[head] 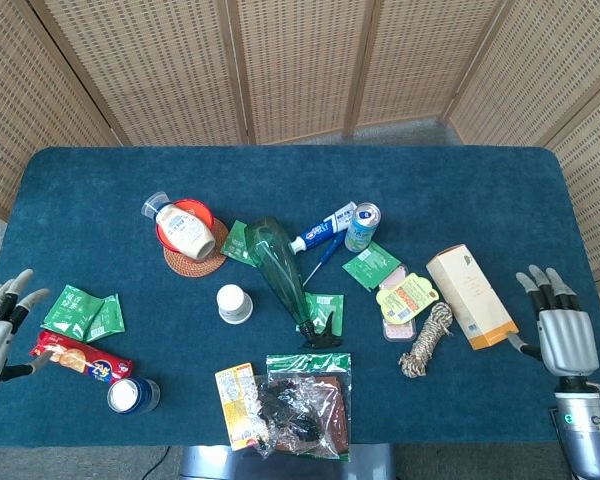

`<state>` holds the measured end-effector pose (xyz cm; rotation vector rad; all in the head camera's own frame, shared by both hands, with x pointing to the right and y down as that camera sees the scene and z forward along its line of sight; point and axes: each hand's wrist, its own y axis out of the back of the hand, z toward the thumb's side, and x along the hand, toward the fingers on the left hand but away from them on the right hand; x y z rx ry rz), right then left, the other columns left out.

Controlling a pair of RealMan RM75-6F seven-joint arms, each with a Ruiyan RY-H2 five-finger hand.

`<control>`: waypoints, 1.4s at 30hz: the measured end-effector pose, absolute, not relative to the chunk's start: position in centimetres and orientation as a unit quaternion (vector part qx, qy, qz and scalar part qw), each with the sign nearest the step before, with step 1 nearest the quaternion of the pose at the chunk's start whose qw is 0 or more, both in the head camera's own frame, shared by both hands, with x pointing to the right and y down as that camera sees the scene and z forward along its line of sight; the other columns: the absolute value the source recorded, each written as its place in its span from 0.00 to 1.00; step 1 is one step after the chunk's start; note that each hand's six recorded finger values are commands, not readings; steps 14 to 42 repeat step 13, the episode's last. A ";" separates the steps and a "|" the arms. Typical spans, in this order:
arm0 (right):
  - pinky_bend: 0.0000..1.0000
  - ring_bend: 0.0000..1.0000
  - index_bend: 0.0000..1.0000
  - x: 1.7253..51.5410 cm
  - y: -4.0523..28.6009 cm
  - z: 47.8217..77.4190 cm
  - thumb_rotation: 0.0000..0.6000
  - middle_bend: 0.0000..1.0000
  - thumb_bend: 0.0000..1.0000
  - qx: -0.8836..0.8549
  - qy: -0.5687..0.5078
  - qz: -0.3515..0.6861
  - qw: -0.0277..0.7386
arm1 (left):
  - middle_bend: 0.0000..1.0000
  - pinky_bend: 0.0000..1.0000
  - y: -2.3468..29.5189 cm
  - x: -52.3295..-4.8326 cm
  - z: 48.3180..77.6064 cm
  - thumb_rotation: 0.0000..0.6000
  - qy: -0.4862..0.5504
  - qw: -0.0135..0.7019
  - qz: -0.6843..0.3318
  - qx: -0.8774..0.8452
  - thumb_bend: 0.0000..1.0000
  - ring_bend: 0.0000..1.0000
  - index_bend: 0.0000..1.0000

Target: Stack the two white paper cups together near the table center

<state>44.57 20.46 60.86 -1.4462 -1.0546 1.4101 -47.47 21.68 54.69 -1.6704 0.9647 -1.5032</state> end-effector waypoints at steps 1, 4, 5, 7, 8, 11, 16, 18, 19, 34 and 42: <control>0.11 0.00 0.13 44.7 20.3 60.7 1.00 0.00 0.07 -0.570 -0.420 0.566 0.423 | 0.00 0.09 21.7 -47.5 54.7 1.00 0.372 0.342 -0.578 -0.641 0.23 0.00 0.16; 0.06 0.00 0.13 45.1 19.8 59.8 1.00 0.00 0.07 -0.550 -0.425 0.570 0.439 | 0.00 0.09 21.7 -47.5 54.5 1.00 0.374 0.344 -0.576 -0.640 0.23 0.00 0.16; 0.05 0.00 0.13 45.2 19.6 59.4 1.00 0.00 0.07 -0.543 -0.430 0.569 0.443 | 0.00 0.09 21.7 -47.6 54.3 1.00 0.375 0.344 -0.576 -0.640 0.23 0.00 0.17; 0.04 0.00 0.13 45.3 19.2 58.4 1.00 0.00 0.07 -0.530 -0.445 0.564 0.450 | 0.00 0.09 21.6 -47.7 54.1 1.00 0.379 0.344 -0.575 -0.639 0.23 0.00 0.16; 0.04 0.00 0.13 45.4 19.1 58.1 1.00 0.00 0.07 -0.524 -0.451 0.563 0.453 | 0.00 0.09 21.6 -47.8 54.0 1.00 0.381 0.344 -0.575 -0.638 0.23 0.00 0.16; 0.03 0.00 0.13 45.6 19.0 57.4 1.00 0.00 0.07 -0.517 -0.462 0.562 0.451 | 0.00 0.09 21.5 -48.0 53.8 1.00 0.384 0.341 -0.575 -0.637 0.23 0.00 0.16; 0.03 0.00 0.13 45.7 19.1 57.3 1.00 0.00 0.07 -0.516 -0.464 0.564 0.448 | 0.00 0.09 21.5 -48.0 53.7 1.00 0.384 0.340 -0.575 -0.638 0.23 0.00 0.16; 0.03 0.00 0.13 45.7 19.1 57.3 1.00 0.00 0.07 -0.516 -0.464 0.564 0.448 | 0.00 0.09 21.5 -48.0 53.7 1.00 0.384 0.340 -0.575 -0.638 0.23 0.00 0.16; 0.03 0.00 0.13 45.7 19.1 57.3 1.00 0.00 0.07 -0.516 -0.464 0.564 0.448 | 0.00 0.09 21.5 -48.0 53.7 1.00 0.384 0.340 -0.575 -0.638 0.23 0.00 0.16; 0.03 0.00 0.13 45.7 19.1 57.3 1.00 0.00 0.07 -0.516 -0.464 0.564 0.448 | 0.00 0.09 21.5 -48.0 53.7 1.00 0.384 0.340 -0.575 -0.638 0.23 0.00 0.16; 0.03 0.00 0.13 45.7 19.1 57.3 1.00 0.00 0.07 -0.516 -0.464 0.564 0.448 | 0.00 0.09 21.5 -48.0 53.7 1.00 0.384 0.340 -0.575 -0.638 0.23 0.00 0.16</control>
